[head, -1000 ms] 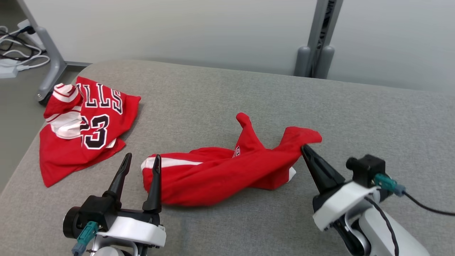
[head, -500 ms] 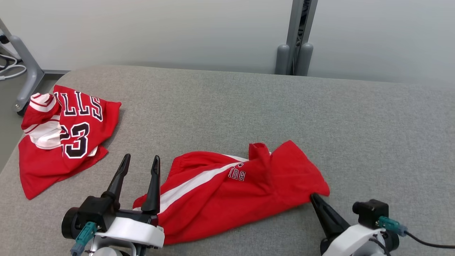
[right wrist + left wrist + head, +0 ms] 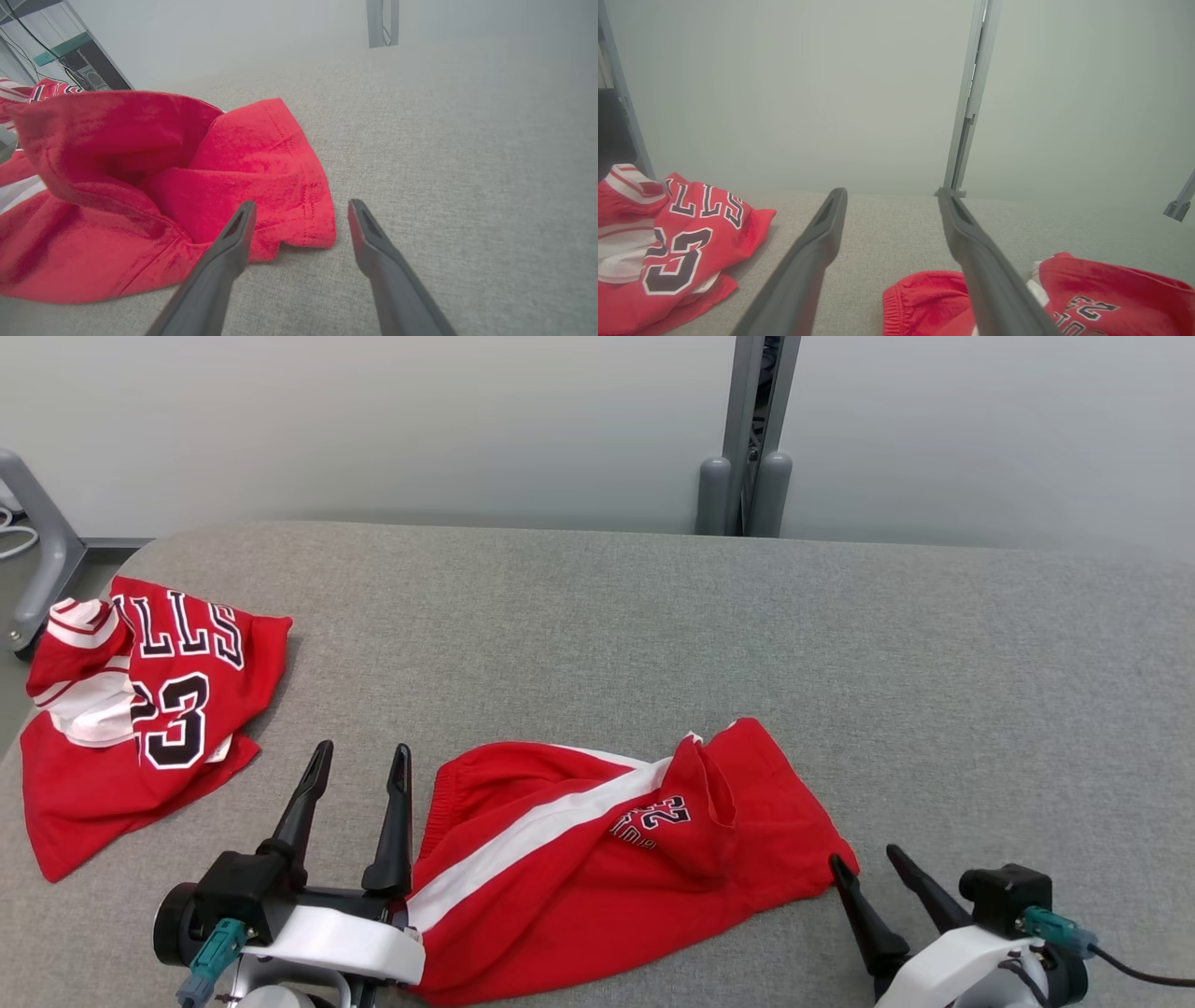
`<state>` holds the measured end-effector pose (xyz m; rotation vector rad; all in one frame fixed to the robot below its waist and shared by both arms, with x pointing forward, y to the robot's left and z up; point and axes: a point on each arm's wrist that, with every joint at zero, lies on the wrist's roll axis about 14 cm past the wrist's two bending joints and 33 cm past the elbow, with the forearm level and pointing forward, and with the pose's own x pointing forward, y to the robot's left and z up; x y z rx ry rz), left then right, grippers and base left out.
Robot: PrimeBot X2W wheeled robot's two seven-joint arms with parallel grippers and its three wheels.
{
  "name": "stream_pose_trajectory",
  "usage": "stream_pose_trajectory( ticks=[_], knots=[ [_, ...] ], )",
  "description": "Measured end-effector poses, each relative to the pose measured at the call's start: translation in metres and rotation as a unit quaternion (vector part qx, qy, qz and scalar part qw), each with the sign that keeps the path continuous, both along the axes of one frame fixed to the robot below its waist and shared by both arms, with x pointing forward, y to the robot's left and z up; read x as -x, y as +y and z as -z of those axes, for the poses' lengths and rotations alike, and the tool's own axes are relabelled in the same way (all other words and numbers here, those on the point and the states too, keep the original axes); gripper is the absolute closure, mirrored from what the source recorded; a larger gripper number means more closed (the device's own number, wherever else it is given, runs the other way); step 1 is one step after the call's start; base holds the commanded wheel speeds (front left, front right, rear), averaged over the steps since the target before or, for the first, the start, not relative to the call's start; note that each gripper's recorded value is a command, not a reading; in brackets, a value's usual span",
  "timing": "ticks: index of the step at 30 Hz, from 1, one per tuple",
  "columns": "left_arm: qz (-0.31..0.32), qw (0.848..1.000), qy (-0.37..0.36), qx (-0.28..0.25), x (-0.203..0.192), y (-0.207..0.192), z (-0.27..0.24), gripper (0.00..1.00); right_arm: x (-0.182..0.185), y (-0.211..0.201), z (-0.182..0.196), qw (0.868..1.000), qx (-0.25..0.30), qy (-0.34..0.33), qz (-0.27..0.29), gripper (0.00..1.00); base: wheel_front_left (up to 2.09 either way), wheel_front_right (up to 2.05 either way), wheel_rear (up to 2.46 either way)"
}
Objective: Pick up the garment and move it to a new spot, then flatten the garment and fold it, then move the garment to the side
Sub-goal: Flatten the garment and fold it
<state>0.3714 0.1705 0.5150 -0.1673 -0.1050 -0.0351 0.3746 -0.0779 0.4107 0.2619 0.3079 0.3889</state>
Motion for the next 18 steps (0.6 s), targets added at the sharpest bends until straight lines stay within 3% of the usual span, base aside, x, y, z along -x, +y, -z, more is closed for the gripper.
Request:
stream_pose_trajectory(
  ticks=[7, 18],
  knots=[
    [0.002, 1.000, -0.003, 0.001, 0.000, -0.001, -0.002, 0.00, -0.012, -0.004, -0.031, 0.998, -0.004, -0.056, 0.010, 0.00, 0.00, 0.00, 0.00],
    [-0.008, 1.000, -0.008, -0.005, 0.006, 0.004, -0.006, 0.00, -0.008, 0.047, -0.080, 0.993, -0.063, -0.080, -0.053, 0.00, 0.00, 0.00, 0.00]
  ],
)
